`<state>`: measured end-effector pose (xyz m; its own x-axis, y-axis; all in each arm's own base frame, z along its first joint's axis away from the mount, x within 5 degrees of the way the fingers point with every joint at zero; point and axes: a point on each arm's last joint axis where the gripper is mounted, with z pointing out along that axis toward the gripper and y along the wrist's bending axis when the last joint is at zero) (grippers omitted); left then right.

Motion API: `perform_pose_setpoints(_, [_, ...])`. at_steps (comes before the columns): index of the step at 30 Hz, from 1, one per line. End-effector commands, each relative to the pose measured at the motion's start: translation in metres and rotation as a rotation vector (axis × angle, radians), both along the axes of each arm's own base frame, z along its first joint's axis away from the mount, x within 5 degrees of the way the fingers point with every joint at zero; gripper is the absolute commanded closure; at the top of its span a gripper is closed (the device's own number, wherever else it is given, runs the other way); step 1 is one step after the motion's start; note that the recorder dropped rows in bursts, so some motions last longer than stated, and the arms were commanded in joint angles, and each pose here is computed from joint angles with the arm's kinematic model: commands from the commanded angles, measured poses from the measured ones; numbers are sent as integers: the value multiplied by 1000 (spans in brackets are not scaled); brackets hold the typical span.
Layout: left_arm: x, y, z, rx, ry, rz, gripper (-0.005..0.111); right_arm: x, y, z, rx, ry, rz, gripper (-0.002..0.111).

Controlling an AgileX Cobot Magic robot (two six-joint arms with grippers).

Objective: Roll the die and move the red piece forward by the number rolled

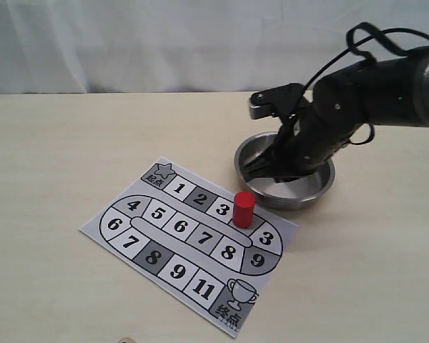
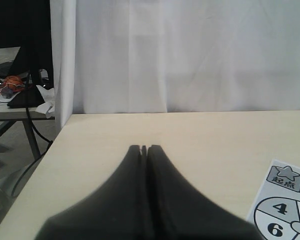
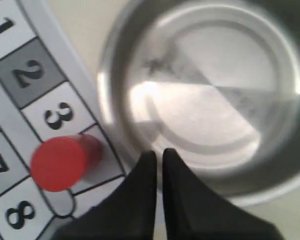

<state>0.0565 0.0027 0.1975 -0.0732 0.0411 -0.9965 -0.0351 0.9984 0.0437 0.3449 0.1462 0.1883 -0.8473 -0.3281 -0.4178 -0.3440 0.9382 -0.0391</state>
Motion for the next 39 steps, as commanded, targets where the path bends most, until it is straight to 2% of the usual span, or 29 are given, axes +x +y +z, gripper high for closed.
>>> perform_pose_setpoints(1, [0, 0, 3, -3, -20, -1, 107, 6, -41, 7, -21, 40, -118, 104])
perform_pose_setpoints(8, [0, 0, 3, -3, -20, -1, 107, 13, -96, 6, -37, 89, -272, 104])
perform_pose_setpoints(13, [0, 0, 3, -3, -20, -1, 107, 14, -122, 5, -42, 117, -339, 104])
perform_pose_setpoints(24, [0, 0, 3, -3, -20, -1, 107, 9, -125, 13, -67, 124, -282, 104])
perform_pose_setpoints(32, [0, 0, 3, -4, -16, -1, 107, -12, -117, 58, 35, 81, -230, 104])
perform_pose_setpoints(39, [0, 0, 3, -4, -16, -1, 107, -45, -119, 99, 62, -48, -225, 104])
